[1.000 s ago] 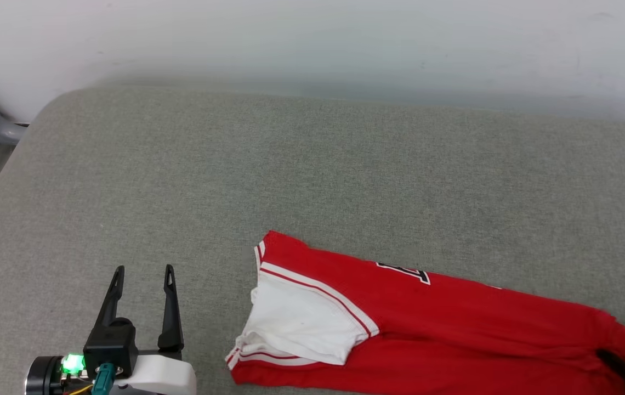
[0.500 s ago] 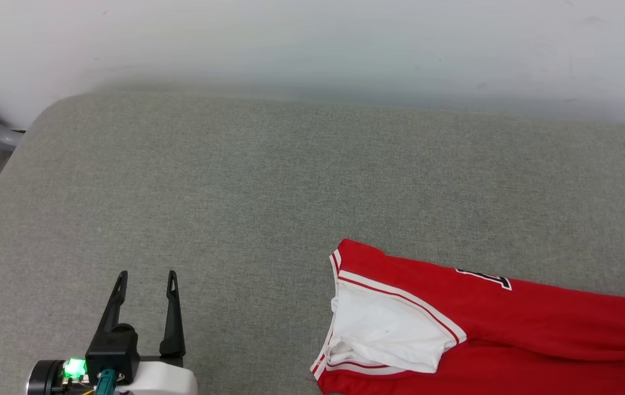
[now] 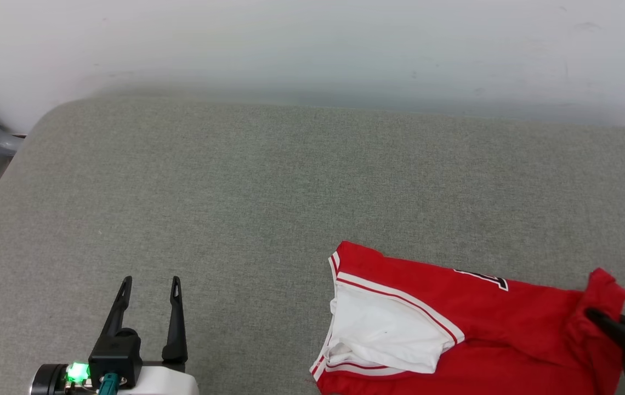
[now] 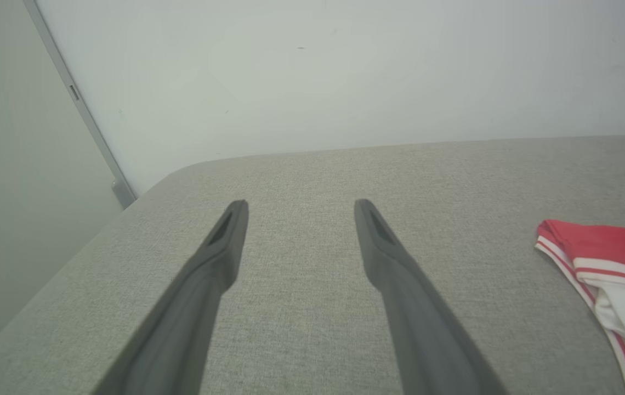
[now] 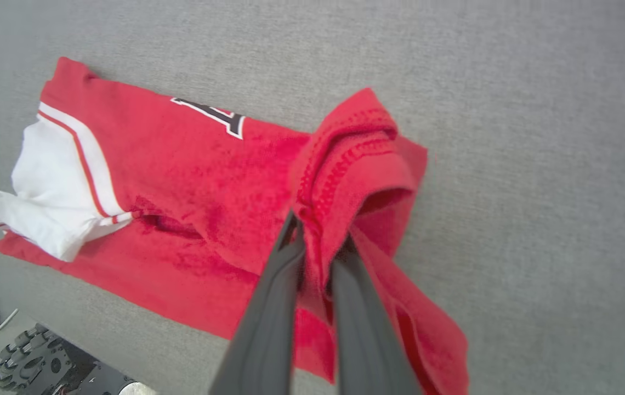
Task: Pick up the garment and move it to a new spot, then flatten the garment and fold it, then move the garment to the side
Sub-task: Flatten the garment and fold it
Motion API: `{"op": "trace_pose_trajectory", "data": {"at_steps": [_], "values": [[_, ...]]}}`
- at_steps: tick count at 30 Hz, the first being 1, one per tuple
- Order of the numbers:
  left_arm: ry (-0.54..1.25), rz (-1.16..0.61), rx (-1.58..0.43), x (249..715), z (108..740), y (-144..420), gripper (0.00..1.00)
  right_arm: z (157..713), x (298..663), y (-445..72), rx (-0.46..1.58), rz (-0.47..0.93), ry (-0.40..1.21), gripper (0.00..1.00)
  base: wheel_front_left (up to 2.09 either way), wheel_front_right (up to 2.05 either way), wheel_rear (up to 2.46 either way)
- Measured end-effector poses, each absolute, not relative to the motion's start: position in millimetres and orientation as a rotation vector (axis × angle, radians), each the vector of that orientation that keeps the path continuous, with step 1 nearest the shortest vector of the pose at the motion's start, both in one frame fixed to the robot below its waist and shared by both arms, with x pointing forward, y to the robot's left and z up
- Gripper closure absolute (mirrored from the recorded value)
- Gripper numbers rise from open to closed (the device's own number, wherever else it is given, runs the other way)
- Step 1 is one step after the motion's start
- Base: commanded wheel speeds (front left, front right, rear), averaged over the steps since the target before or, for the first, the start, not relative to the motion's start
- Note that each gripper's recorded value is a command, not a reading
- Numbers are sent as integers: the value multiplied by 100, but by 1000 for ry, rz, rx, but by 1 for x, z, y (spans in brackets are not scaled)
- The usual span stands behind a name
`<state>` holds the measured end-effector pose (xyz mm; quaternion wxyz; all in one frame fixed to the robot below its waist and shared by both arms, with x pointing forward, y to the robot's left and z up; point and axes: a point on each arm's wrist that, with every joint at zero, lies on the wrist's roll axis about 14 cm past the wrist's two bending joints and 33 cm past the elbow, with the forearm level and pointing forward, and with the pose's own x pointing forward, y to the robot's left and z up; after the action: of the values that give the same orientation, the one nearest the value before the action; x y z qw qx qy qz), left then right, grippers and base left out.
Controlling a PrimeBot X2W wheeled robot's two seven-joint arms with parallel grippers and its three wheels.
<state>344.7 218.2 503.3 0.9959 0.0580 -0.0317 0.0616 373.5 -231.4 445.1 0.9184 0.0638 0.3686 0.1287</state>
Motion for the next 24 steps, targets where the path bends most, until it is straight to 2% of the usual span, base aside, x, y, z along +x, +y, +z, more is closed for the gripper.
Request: {"op": "trace_pose_trajectory", "data": {"at_steps": [5,7,13,24], "values": [[-58,125,118,344,502,219,0,453,372,-192,96,380,742,100,0,0,0],[-54,125,117,344,500,219,0,460,371,-160,72,479,727,100,0,0,0],[-45,127,115,346,498,219,0,474,379,-100,-3,657,681,100,0,0,0],[-34,143,110,351,495,224,0,472,391,-23,-119,875,648,100,0,0,0]]}}
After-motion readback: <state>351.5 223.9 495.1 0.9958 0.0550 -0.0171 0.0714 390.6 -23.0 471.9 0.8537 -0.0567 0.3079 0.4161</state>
